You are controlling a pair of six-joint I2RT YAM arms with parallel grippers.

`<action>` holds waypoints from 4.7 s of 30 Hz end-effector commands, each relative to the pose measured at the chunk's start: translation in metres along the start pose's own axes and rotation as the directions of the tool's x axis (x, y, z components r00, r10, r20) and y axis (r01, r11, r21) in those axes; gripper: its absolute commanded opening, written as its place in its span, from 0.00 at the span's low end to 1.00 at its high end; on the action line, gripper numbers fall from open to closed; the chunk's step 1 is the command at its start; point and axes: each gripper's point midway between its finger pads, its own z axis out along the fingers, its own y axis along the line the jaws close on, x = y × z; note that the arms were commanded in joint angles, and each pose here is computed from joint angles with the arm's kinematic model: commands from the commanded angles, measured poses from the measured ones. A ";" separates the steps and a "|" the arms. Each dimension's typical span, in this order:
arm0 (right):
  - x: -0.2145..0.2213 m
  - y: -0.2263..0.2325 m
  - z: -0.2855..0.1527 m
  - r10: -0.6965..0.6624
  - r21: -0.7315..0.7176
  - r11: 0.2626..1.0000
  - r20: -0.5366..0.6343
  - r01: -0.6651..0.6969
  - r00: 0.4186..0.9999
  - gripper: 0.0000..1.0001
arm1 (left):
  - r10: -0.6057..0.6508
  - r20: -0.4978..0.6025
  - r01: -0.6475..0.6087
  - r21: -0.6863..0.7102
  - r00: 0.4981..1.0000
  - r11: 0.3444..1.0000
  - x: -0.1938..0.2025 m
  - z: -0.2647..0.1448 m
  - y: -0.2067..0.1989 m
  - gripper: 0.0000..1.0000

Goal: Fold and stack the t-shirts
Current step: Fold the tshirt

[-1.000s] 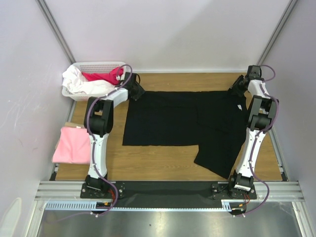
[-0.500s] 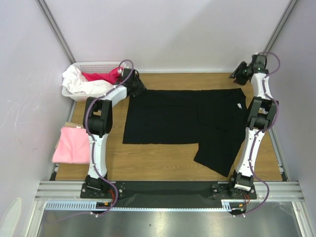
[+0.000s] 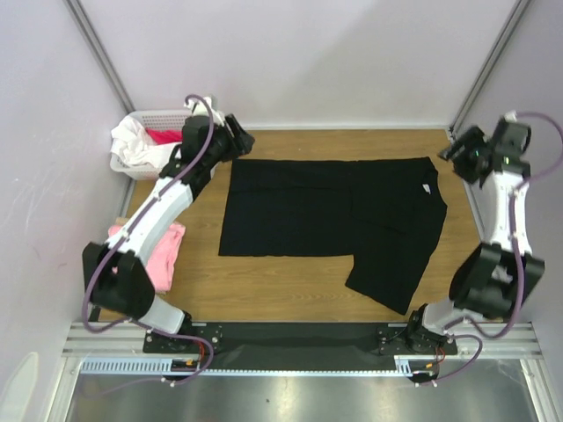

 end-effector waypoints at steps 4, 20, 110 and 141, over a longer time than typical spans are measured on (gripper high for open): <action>0.093 -0.050 -0.043 0.206 0.129 0.972 -0.067 -0.197 0.976 0.73 | -0.156 -0.157 0.109 -0.273 0.975 0.956 0.107 -0.078 0.069 0.65; 0.201 -0.102 -0.092 0.317 0.327 0.913 -0.185 -0.246 0.930 0.89 | -0.495 -0.025 0.411 -0.520 0.869 0.749 0.232 -0.135 0.159 0.69; 0.331 -0.151 -0.093 0.493 0.517 0.803 -0.296 -0.297 0.818 0.28 | -0.401 -0.050 0.317 -0.527 0.915 0.789 0.248 -0.141 0.179 0.00; 0.157 -0.060 -0.047 0.382 0.216 0.913 -0.149 -0.347 0.912 0.00 | -0.326 0.090 0.321 -0.547 0.941 0.773 0.161 -0.120 0.160 0.00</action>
